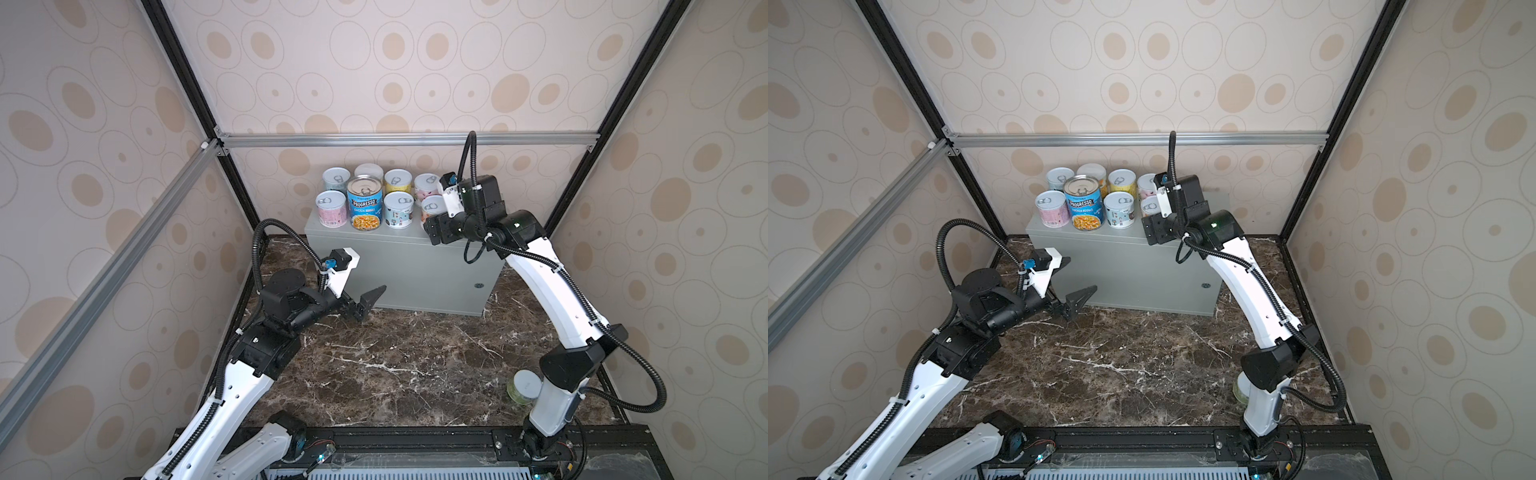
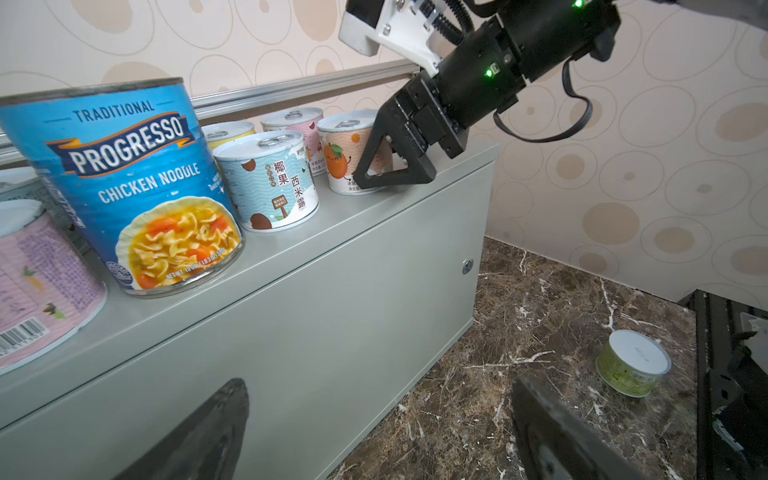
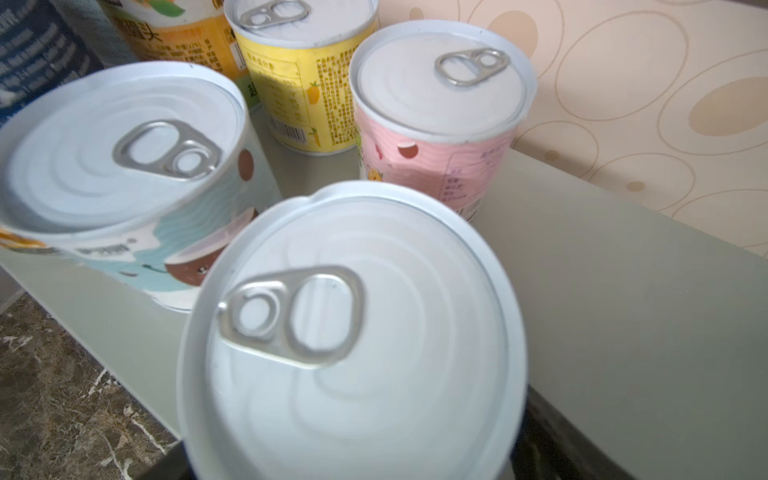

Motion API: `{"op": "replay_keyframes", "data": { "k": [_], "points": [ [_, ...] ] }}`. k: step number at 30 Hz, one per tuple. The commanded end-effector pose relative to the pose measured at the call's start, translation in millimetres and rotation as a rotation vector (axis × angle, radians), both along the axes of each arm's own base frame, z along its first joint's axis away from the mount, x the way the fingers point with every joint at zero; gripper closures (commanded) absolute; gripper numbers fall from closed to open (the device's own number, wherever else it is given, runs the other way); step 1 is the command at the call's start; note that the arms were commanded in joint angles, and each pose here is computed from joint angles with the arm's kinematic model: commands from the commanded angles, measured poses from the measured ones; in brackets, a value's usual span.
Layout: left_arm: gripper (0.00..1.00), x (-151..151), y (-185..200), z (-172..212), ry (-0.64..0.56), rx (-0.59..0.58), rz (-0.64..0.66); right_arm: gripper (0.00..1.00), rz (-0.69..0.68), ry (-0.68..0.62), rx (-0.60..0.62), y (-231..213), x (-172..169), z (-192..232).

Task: Place and organize the canned foods onto the counter
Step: 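Lower the orange-labelled can beside the pink-labelled can with the right gripper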

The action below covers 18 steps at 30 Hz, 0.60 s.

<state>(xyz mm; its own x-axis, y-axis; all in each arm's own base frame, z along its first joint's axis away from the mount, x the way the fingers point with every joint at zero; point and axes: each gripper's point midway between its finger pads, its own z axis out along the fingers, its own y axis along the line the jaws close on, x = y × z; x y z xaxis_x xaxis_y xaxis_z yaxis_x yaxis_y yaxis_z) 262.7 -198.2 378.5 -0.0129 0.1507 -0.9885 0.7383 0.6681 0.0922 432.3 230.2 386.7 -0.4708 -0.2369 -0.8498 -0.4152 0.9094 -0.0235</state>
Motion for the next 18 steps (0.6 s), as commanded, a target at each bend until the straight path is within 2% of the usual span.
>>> {"op": "replay_keyframes", "data": {
  "k": [1,8,14,18],
  "points": [
    [0.02,-5,-2,16,-0.051,-0.003,-0.022,0.12,0.023,-0.071,0.068,-1,0,22],
    [0.02,-5,-1,14,-0.055,0.006,-0.013,0.18,0.063,-0.091,0.086,9,8,21],
    [0.02,-3,0,13,-0.055,0.01,-0.006,0.3,0.078,-0.099,0.103,15,15,22],
    [0.02,-3,0,12,-0.055,0.013,-0.003,0.33,0.078,-0.098,0.102,18,20,19]
  ]
}}
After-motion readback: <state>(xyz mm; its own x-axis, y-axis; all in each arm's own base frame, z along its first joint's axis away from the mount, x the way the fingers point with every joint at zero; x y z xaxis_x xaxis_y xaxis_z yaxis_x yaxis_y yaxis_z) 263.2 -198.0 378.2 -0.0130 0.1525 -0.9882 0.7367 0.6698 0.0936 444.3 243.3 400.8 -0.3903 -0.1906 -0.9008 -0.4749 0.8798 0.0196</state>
